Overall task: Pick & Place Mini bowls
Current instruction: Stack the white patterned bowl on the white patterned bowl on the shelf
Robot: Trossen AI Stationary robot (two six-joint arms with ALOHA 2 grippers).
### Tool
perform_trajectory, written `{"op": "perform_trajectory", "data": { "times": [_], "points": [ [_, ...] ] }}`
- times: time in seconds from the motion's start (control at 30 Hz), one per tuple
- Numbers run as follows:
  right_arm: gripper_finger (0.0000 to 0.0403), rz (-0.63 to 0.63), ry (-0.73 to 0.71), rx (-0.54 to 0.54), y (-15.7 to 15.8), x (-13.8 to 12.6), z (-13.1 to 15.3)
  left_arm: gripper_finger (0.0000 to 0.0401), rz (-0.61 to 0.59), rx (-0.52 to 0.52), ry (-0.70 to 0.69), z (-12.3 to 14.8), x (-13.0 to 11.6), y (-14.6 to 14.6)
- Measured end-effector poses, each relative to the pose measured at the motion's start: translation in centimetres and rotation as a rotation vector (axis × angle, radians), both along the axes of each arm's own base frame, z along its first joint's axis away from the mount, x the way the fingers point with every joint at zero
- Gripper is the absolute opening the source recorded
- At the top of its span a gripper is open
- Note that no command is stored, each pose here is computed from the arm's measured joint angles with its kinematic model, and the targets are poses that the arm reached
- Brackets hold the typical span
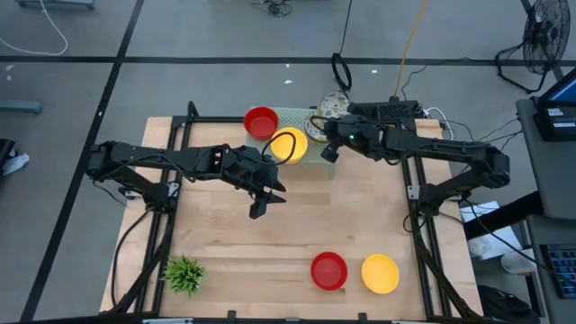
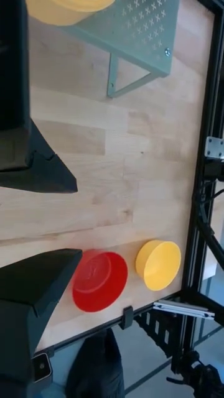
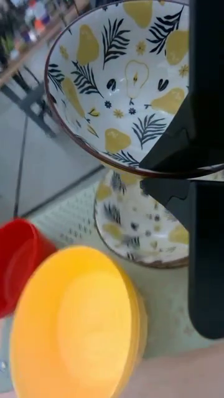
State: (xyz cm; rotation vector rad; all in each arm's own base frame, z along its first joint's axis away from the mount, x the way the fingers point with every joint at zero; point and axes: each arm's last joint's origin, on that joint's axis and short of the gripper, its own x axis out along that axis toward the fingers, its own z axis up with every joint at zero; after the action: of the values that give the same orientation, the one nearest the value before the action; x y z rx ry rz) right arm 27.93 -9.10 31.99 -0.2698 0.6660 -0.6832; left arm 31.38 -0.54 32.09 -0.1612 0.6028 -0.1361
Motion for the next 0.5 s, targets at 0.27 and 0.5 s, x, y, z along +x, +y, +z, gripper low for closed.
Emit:
{"op": "perform_trajectory", "data": {
  "times": [0.27,0.5],
  "points": [
    [0.0006,0.063,0.015,0.070,-0.04,0.87,-1.06,0.0159,0.000,0.001,0.035,-0.27,-0.19,0.00],
    [0.0007,0.061,0.008,0.073,-0.03,0.88,-1.03,0.0159,-0.002,0.004,0.037,-0.30,-0.21,0.00]
  ]
}}
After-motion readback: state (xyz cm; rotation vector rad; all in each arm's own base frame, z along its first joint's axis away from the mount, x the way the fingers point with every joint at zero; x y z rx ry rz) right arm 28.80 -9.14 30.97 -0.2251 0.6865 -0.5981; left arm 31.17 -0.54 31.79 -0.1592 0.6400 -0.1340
